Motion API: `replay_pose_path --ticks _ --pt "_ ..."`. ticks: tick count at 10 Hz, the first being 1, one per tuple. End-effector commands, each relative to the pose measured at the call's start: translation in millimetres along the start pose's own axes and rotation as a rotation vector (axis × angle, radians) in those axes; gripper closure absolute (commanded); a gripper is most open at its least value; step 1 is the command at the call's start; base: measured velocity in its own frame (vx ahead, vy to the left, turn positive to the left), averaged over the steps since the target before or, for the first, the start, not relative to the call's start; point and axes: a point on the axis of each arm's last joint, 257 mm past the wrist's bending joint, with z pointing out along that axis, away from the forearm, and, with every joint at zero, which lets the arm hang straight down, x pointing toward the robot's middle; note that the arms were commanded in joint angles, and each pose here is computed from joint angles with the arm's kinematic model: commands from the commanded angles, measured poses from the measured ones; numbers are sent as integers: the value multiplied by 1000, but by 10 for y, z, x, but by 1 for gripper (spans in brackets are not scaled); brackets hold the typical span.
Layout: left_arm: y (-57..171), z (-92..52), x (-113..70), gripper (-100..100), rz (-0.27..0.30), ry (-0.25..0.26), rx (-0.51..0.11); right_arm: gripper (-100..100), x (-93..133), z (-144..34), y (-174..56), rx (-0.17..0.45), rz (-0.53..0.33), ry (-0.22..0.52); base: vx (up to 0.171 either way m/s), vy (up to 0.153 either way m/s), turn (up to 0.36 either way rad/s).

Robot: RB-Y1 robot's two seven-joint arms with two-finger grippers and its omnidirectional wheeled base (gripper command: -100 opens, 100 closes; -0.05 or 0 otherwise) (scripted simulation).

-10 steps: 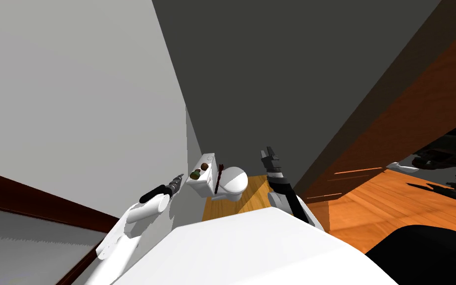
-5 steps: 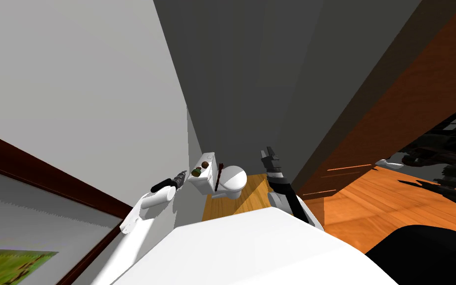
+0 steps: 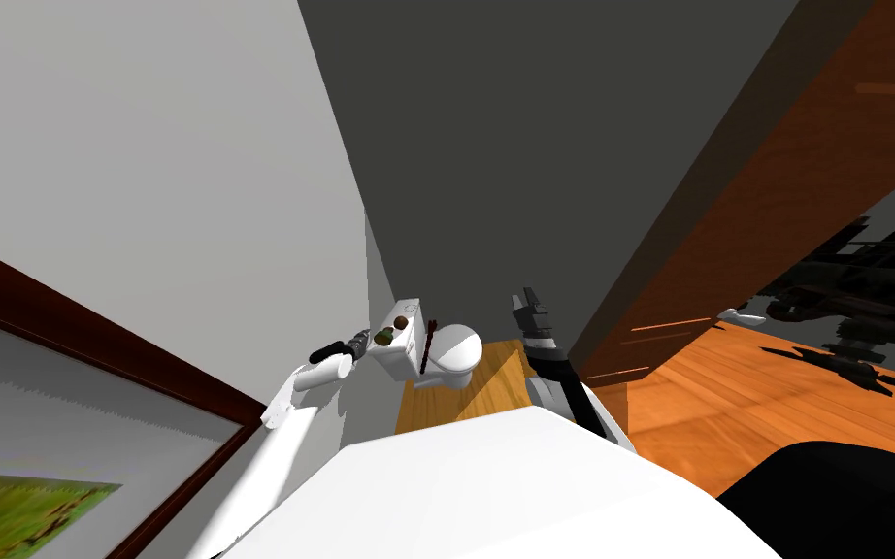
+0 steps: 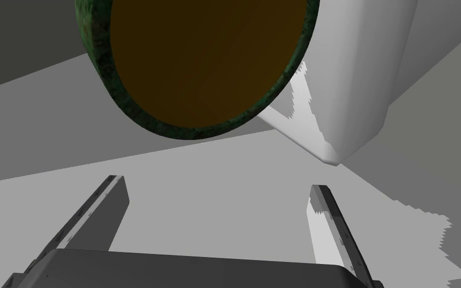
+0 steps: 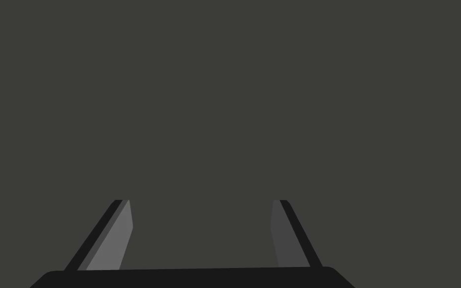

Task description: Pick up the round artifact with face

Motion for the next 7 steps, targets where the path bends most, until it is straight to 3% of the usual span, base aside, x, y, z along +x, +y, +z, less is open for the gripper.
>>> replay_pose_path --ticks 1,3,7 --pt "0 5 4 -100 -1 0 0 0 0 0 0 0 0 0 -76 13 32" --pt "-136 149 68 -100 -2 8 -3 0 0 0 0 0 0 0 -40 -1 -7" --pt "-130 151 67 -100 -2 8 -5 0 0 0 0 0 0 0 -4 0 1"
